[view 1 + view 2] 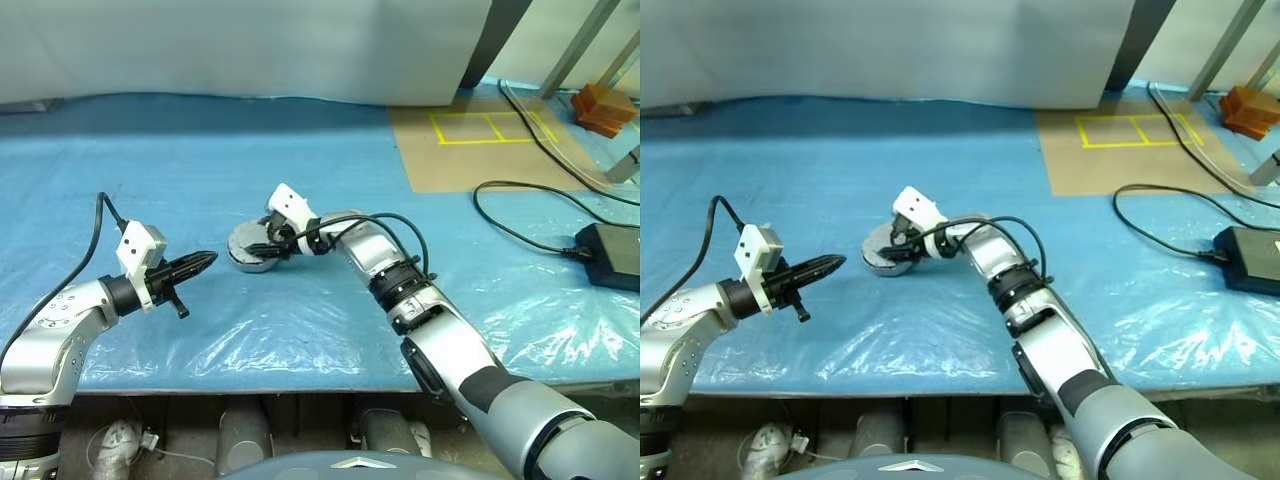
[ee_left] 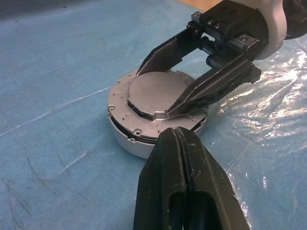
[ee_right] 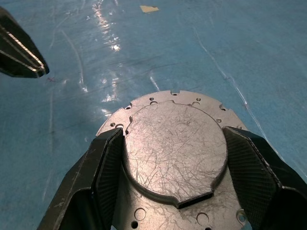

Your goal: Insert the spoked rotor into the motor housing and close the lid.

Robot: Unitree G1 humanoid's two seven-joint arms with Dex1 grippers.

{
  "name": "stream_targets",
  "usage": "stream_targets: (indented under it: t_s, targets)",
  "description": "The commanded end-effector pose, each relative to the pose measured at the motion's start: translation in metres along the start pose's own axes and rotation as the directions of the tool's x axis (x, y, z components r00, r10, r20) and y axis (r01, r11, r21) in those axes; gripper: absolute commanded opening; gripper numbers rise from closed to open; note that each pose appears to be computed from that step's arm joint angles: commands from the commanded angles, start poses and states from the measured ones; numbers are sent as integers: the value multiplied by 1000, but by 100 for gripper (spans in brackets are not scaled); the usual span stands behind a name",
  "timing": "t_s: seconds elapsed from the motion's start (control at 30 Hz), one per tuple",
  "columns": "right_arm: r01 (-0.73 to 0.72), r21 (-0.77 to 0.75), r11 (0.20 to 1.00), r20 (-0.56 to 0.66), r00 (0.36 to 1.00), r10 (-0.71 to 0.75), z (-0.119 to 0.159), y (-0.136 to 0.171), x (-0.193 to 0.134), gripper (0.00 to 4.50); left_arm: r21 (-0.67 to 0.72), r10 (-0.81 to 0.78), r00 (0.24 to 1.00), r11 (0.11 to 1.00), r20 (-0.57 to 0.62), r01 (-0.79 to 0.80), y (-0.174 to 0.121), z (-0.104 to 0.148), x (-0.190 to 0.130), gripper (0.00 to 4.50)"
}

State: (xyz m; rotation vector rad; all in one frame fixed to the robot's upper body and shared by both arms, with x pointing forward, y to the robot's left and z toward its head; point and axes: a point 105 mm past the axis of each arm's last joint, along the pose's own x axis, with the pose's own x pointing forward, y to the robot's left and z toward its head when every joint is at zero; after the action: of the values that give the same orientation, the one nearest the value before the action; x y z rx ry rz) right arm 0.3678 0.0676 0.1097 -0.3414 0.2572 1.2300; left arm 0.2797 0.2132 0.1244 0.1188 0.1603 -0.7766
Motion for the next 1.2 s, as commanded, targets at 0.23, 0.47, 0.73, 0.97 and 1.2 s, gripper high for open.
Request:
stream_targets:
  t_s: [0.23, 0.47, 0.73, 0.97, 1.2]
  targets:
    - [25, 10, 1000, -94, 995, -24, -15, 4, 8, 290, 32, 14, 1000, 999, 15, -15, 4, 6, -1, 0]
    - [28, -17, 999, -116, 993, -30, -31, 3, 5, 290, 31, 15, 1000, 999, 16, -16, 3, 5, 0, 0]
    - [23, 19, 1000, -137, 990, -20, -49, 4, 1, 290, 31, 42, 999, 999, 14, -43, 8, 5, 20, 0]
    - [21, 23, 1000, -124, 992, -18, -45, 4, -1, 290, 19, 42, 999, 999, -16, -42, 9, -7, 39, 0]
    - [22, 27, 999, -129, 991, -19, -49, 4, -3, 290, 9, 71, 997, 997, -30, -71, 16, -17, 48, 0]
